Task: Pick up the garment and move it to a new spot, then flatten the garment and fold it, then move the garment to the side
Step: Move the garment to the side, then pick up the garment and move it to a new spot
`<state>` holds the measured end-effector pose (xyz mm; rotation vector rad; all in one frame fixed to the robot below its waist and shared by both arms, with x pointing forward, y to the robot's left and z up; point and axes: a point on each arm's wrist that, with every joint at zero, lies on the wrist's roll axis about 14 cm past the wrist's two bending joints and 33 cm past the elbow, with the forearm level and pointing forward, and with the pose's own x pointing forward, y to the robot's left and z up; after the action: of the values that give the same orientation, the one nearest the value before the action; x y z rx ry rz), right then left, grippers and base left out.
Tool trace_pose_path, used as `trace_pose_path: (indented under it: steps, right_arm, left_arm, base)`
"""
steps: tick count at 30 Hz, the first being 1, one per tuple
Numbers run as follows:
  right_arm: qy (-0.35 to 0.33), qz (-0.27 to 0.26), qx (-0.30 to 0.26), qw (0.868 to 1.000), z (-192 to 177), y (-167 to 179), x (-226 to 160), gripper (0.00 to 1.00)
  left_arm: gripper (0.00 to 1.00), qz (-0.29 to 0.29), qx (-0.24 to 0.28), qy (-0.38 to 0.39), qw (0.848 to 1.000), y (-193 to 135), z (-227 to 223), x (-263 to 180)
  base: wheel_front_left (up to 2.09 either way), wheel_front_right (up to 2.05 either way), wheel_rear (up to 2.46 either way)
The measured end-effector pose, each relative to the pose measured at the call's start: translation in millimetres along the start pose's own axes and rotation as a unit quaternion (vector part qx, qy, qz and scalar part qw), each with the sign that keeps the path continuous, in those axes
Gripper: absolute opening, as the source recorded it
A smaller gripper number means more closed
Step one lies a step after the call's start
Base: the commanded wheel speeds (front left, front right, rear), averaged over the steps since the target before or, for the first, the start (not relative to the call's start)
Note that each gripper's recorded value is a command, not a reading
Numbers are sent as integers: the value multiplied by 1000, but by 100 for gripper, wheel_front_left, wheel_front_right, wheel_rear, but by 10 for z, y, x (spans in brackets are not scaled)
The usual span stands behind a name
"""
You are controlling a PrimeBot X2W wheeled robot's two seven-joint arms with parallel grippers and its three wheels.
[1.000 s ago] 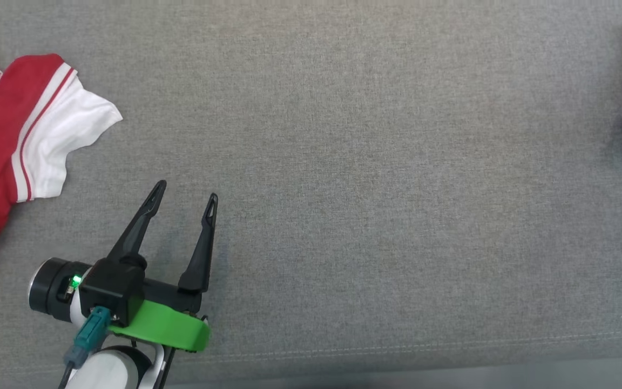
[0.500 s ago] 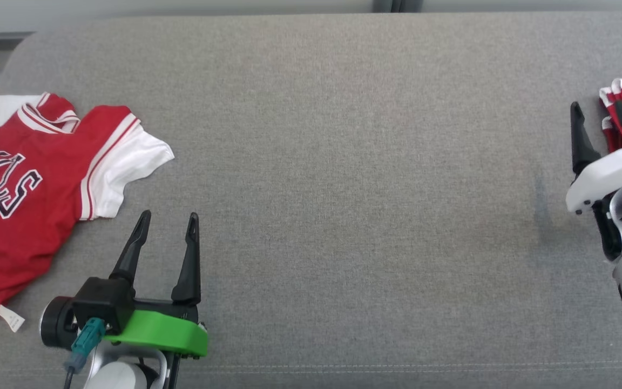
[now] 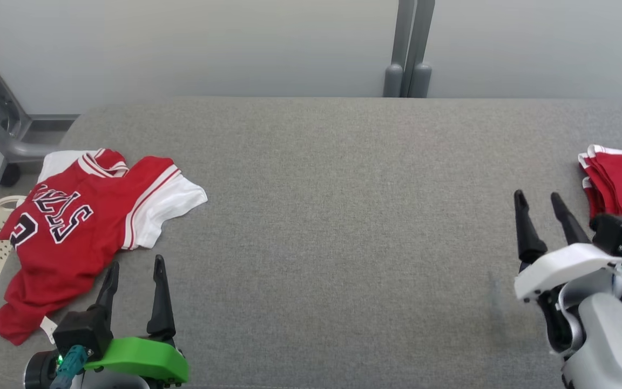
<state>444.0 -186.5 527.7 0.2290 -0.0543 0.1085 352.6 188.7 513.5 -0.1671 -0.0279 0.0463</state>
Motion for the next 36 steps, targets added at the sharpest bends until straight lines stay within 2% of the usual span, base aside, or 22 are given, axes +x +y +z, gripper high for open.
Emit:
trace_pose_path:
  steps: [5,7,12,16,27,36]
  right_arm:
    - [-2,21,21,1000,-77,271,-246,100]
    - [-1,34,12,999,-100,377,-333,100]
    - [-3,33,22,999,-147,480,-517,100]
    - [8,53,-14,998,-215,616,-641,100]
    - [24,46,9,999,-311,625,-898,100]
    - [26,38,11,999,-334,576,-914,100]
  left_arm:
    - [100,3,5,-1,1000,71,-12,-150]
    - [100,-2,14,2,1000,87,-30,-201]
    - [100,-3,18,8,1000,115,-58,-274]
    - [100,1,19,18,1000,154,-115,-335]
    - [100,28,3,17,999,281,-177,-491]
    - [100,29,5,16,999,294,-178,-505]
  base:
    - [0,0,0]
    - [0,0,0]
    - [0,0,0]
    - [0,0,0]
    - [0,0,0]
    - [0,0,0]
